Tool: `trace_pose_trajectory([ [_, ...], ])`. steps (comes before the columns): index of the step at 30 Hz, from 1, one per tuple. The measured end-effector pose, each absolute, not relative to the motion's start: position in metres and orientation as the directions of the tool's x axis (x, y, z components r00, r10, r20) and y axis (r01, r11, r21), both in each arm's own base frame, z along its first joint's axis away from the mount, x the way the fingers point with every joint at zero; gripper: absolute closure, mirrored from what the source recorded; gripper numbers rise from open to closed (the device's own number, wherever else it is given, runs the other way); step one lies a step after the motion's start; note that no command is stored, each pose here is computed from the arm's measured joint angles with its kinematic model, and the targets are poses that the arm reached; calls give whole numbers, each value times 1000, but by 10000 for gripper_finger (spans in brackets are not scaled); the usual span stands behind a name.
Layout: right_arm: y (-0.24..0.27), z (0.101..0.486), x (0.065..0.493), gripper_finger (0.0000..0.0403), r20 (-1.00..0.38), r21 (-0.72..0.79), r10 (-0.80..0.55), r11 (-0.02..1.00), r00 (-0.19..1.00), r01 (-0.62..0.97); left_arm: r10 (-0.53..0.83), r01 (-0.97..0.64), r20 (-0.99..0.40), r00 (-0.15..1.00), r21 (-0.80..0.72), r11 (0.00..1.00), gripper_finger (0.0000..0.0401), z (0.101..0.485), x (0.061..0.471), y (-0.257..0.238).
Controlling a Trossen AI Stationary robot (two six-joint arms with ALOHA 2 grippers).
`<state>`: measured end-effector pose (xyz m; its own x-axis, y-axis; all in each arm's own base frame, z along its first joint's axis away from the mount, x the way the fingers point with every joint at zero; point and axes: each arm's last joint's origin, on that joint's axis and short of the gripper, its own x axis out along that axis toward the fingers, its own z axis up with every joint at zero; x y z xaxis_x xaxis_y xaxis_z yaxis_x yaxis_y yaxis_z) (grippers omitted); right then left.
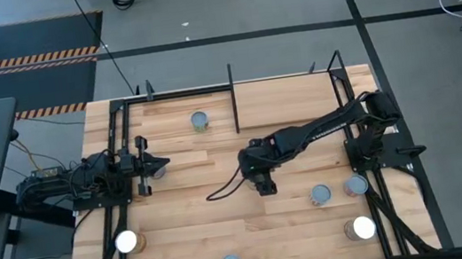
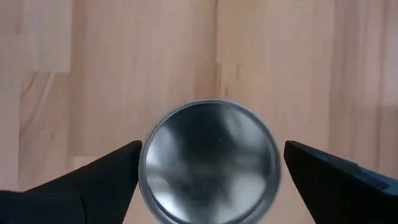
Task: Pick and place cans onto a shelf
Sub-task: Put the right big orange can on the shelf
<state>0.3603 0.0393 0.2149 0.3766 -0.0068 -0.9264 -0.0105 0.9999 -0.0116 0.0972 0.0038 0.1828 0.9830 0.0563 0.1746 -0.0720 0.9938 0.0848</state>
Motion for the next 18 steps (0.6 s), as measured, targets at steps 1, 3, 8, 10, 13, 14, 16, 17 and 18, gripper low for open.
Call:
trace_pose_trajectory([
  [1,38,213,360,4,-928,-9,-7,1000,373,-3,56,-71,174,983,85,994,396,183,97,4],
  [3,35,211,358,5,-936,-9,-11,1000,351,8,56,-72,176,983,85,994,396,183,97,4],
  [8,29,205,356,19,-940,17,10,1000,342,19,56,-71,168,984,85,994,396,182,98,4],
  [10,28,203,356,30,-938,22,16,1000,346,12,57,-72,170,984,85,994,396,183,98,4],
  [13,27,200,354,55,-941,10,30,998,338,-63,56,-72,170,984,85,994,396,183,98,4],
  [14,27,200,354,65,-941,-2,31,995,338,-99,56,-71,170,984,85,994,396,183,98,4],
  [16,27,202,354,84,-943,-22,36,985,332,-170,56,-72,170,984,85,994,396,182,98,4],
  [17,27,206,353,93,-946,-33,37,978,323,-207,56,-72,170,984,85,994,396,183,98,4],
  [18,27,212,352,97,-949,-41,40,968,313,-247,56,-72,170,984,85,994,396,183,98,4],
])
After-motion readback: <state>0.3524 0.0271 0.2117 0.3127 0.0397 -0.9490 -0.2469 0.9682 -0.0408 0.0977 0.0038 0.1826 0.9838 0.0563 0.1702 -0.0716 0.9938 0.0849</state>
